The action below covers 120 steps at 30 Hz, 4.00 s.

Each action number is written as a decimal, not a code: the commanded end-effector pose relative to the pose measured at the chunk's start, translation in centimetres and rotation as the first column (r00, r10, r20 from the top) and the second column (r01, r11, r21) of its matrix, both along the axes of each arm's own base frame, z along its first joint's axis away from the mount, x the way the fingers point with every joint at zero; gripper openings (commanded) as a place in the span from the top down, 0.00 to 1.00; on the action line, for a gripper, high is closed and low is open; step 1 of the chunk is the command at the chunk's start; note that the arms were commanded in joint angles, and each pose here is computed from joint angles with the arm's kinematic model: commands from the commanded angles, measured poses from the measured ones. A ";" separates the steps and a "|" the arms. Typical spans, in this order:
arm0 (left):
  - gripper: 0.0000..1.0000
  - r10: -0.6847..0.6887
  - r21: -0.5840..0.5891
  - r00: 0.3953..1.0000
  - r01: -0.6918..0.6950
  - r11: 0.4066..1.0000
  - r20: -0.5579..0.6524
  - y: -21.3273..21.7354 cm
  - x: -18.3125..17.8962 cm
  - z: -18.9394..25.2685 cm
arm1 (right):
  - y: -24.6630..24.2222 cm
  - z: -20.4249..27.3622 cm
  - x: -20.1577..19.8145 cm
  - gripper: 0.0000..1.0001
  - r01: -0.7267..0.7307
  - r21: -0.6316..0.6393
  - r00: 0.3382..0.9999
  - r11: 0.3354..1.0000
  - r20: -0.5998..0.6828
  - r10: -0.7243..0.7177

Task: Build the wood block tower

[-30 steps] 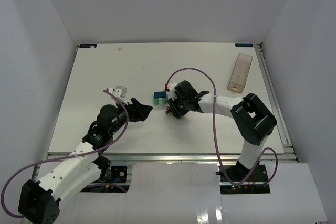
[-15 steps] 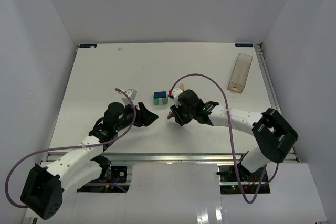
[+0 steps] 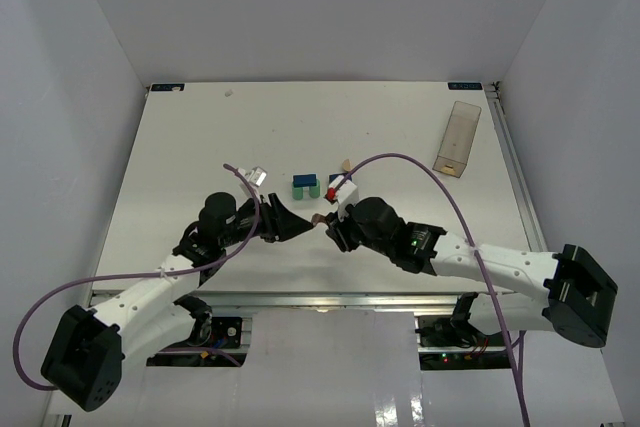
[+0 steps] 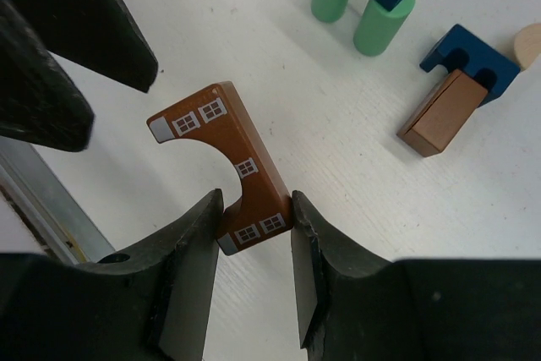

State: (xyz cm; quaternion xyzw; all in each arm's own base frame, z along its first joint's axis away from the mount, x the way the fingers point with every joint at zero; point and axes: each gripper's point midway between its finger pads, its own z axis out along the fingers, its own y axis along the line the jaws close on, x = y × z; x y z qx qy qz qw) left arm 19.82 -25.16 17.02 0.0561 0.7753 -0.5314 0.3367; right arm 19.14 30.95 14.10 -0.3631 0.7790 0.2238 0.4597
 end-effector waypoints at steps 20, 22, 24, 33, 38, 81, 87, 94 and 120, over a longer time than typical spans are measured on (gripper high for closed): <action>0.57 -0.075 -0.099 0.997 0.078 0.992 0.036 -1.3 -0.5 2.7 | 2.4 3.7 -1.2 0.92 -0.048 0.116 0.996 0.992 0.074 0.039; 0.64 -0.084 -0.103 0.996 0.088 0.991 0.040 -1.4 -0.6 2.6 | 2.5 3.5 -1.2 0.91 -0.050 0.108 0.997 0.993 0.072 0.043; 0.69 -0.098 -0.106 0.994 0.102 0.989 0.042 -1.5 -0.8 2.6 | 2.6 3.4 -1.2 0.90 -0.053 0.109 0.996 0.993 0.071 0.045; 1.00 -0.170 -0.129 0.985 0.172 0.977 0.028 -2.2 -1.5 2.2 | 2.5 3.3 -1.1 0.63 -0.045 0.108 0.996 0.993 0.078 0.037; 1.00 -0.189 -0.122 0.977 0.200 0.972 0.094 -2.2 -1.6 3.2 | 2.2 3.2 -1.9 0.40 -0.088 0.090 0.994 0.992 0.073 0.082; 1.00 -0.240 -0.091 0.760 0.365 0.927 0.604 -0.6 -6.4 5.9 | 1.2 8.3 -7.4 0.43 -0.634 0.401 0.622 0.661 -0.244 0.744; 1.00 -0.248 -0.096 0.763 0.375 0.922 0.597 -0.6 -6.5 5.8 | 2.1 8.1 -7.7 0.50 -0.639 0.386 0.621 0.666 -0.251 0.742; 1.00 -0.243 -0.095 0.754 0.374 0.922 0.610 -0.5 -6.7 6.0 | 2.8 7.2 -7.0 0.49 -0.617 0.362 0.650 0.699 -0.266 0.712; 0.02 0.070 -0.077 0.877 -0.038 0.996 0.475 1.6 -0.1 5.2 | 2.1 7.2 1.2 0.92 -0.499 0.098 0.847 0.861 -0.154 0.508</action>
